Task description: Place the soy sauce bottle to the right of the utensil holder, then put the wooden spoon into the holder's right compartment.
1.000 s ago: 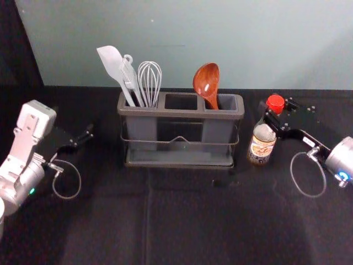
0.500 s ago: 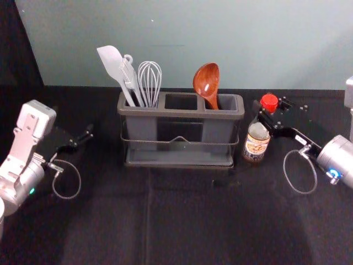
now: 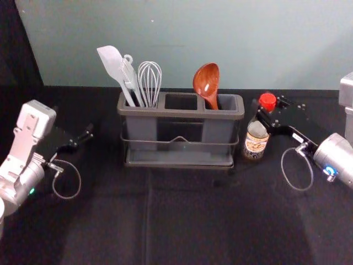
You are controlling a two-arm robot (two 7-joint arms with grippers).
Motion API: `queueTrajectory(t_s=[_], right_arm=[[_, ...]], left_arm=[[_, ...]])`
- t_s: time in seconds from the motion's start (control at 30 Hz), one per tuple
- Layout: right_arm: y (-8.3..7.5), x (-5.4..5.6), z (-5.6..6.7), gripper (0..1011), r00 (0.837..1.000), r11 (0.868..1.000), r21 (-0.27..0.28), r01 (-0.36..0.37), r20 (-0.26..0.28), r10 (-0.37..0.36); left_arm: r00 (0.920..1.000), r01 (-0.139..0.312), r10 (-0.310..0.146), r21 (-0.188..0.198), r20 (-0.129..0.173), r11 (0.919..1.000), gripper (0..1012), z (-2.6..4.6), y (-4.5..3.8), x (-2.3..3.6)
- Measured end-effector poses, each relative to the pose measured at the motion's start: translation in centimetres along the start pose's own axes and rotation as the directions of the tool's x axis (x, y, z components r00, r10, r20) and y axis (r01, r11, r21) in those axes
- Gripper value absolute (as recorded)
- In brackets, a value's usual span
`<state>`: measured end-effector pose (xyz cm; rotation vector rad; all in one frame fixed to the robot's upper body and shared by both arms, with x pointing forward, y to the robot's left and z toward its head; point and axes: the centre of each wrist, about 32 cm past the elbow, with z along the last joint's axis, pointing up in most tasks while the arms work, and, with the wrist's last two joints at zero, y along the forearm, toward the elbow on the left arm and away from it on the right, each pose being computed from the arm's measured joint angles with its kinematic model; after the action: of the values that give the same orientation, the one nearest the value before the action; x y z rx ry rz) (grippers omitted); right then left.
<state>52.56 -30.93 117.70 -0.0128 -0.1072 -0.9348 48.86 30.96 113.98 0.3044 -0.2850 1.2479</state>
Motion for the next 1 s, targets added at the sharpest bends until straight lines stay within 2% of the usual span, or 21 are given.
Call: queueTrajectory(t_s=[0.4,1.0], right_arm=[[0.40,0.04,0.05,381,1.000,1.000,0.011,0.013,-0.001,-0.013],[0.73,0.05,-0.14,381,0.999,0.999,-0.022,0.023,-0.022,-0.024]], left_arm=[[1.0000,0.000,0.000,0.000,0.000,1.0000,1005,0.00,0.00,0.00],[1.0000,0.000,0.000,0.000,0.000,1.0000,1005,0.00,0.00,0.00]])
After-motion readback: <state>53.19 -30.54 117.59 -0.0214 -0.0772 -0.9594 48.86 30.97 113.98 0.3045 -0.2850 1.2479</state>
